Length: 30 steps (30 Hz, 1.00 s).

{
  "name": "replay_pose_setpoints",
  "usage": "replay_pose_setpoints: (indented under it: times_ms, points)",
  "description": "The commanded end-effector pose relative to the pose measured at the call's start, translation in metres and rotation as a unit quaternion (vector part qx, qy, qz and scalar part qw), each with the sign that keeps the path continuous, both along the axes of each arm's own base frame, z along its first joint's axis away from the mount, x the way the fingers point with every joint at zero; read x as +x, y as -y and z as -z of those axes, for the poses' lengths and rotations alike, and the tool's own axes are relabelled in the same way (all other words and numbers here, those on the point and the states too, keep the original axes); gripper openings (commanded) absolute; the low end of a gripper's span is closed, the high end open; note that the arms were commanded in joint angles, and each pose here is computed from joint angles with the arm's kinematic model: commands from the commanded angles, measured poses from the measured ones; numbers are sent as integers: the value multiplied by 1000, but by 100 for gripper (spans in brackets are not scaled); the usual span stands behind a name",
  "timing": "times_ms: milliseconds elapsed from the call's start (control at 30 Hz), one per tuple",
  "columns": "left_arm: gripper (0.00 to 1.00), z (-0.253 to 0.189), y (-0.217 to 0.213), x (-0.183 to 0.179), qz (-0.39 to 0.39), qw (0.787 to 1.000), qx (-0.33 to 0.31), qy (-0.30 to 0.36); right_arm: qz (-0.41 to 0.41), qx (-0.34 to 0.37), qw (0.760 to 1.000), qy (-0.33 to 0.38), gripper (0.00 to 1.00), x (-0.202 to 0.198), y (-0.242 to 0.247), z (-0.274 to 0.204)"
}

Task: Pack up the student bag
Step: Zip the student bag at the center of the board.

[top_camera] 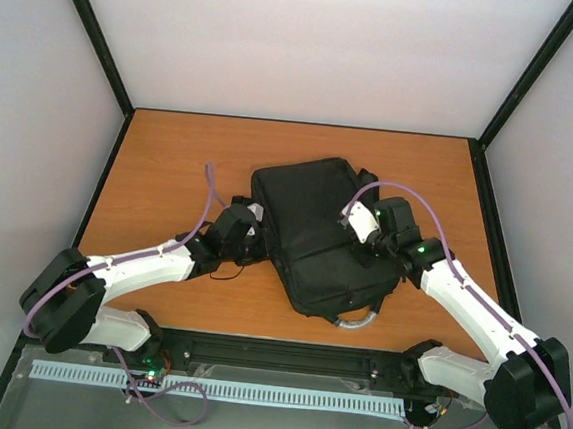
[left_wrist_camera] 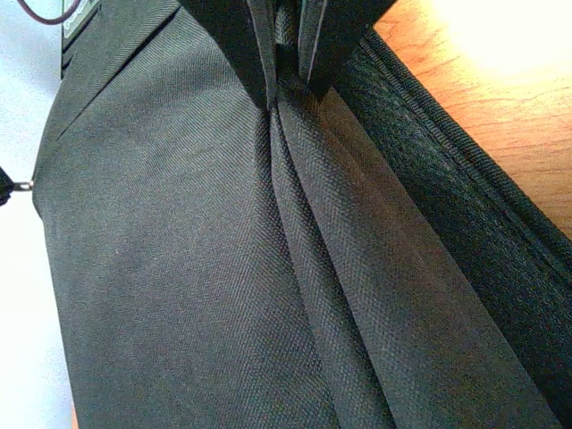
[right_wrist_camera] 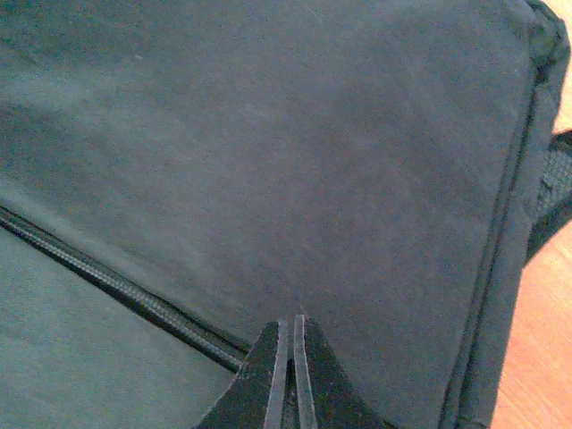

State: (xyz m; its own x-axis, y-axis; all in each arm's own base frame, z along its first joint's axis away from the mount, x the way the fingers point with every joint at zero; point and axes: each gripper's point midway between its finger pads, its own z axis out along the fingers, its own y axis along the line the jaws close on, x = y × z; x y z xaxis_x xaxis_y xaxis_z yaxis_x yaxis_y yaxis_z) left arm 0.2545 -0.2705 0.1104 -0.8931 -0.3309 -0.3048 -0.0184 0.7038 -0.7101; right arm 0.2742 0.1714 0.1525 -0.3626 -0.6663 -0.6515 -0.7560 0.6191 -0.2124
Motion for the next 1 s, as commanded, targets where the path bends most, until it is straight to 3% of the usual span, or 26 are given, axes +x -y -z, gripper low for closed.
replay_pose_setpoints:
  times_ms: [0,967]
  points:
    - [1,7,-6,3,-4,1000,27,10,21,-5,1000,16,3,10,21,-3]
    - [1,17,-11,2,-2,999,48,6,104,4,994,-42,3,47,96,43]
